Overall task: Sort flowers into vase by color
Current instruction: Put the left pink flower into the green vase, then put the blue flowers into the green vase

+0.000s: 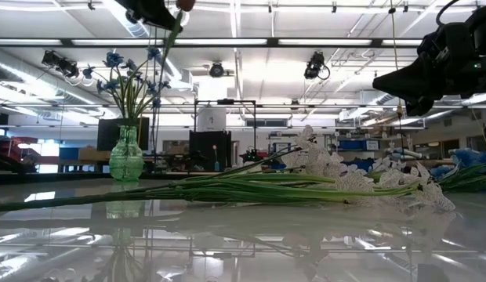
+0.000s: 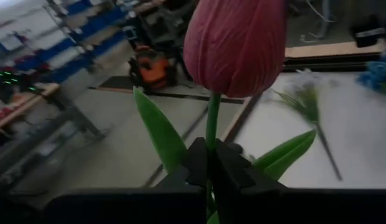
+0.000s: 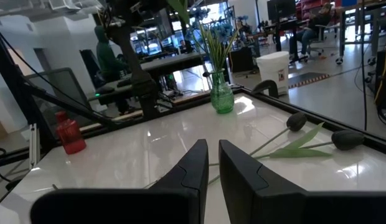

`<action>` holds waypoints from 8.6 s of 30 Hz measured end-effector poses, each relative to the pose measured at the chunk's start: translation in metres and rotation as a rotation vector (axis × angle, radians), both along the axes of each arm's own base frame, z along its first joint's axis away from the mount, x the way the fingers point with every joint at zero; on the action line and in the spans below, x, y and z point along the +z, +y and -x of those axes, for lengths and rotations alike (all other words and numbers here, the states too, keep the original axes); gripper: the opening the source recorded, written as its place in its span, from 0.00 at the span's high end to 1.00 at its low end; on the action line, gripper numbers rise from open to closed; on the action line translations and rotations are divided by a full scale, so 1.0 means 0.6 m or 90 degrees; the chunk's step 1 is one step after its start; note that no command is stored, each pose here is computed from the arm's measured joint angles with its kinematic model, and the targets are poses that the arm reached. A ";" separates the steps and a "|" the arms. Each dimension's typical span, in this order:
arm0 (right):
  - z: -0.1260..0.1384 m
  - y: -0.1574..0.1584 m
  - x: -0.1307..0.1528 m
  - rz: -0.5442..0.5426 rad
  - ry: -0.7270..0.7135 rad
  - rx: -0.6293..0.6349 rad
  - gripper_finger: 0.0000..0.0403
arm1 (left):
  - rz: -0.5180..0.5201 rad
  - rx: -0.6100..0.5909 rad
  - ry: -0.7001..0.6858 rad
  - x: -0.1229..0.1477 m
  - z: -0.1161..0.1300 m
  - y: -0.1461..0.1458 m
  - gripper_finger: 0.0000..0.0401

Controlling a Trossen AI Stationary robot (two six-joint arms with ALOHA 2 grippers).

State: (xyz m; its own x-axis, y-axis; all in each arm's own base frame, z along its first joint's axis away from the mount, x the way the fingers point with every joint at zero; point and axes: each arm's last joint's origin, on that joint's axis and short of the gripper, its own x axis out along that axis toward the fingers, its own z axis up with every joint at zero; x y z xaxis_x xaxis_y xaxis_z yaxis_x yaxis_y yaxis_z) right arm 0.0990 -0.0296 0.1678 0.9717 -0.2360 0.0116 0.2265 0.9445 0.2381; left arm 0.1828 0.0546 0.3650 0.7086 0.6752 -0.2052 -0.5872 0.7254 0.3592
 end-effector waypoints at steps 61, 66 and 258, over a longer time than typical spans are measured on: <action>0.000 0.000 0.000 0.000 0.000 0.000 0.88 | 0.230 0.285 -0.112 -0.025 0.103 0.079 0.56; 0.000 0.000 0.000 0.000 0.000 0.000 0.88 | 0.251 0.271 -0.087 -0.032 0.102 0.073 0.45; -0.128 0.116 0.038 -1.087 0.518 -0.695 0.76 | 0.516 -0.238 0.381 -0.221 -0.229 0.004 0.36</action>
